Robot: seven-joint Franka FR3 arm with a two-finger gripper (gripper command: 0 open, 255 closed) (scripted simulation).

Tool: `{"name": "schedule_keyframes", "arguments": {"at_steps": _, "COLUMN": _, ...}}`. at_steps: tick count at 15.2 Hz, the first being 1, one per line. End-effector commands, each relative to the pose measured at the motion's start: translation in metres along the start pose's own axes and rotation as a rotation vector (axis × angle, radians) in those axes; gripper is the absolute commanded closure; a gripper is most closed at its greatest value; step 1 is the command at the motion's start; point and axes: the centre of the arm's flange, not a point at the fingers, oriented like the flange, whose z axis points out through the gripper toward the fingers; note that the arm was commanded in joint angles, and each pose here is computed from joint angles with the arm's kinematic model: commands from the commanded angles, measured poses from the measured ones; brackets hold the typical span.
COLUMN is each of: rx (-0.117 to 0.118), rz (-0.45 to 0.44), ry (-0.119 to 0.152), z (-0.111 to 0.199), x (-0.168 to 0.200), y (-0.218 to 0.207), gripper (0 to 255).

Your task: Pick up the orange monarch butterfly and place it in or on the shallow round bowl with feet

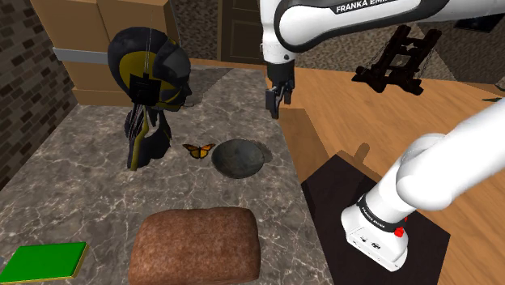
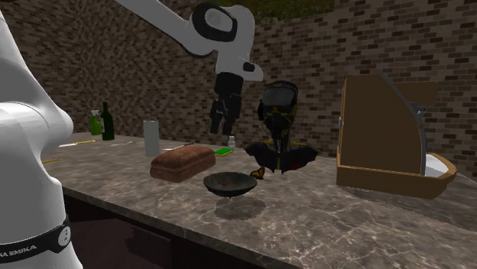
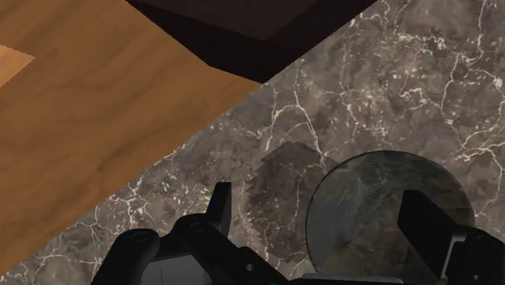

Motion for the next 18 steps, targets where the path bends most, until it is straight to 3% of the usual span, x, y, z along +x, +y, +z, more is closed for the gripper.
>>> {"name": "schedule_keyframes", "arguments": {"at_steps": 1, "rx": -0.002, "rz": -0.019, "ry": -0.006, "z": 0.009, "x": 0.027, "y": -0.015, "gripper": 0}}
{"name": "schedule_keyframes", "arguments": {"at_steps": 18, "rx": -0.031, "rz": -0.18, "ry": -0.058, "z": 0.077, "x": 0.214, "y": -0.136, "gripper": 0}}
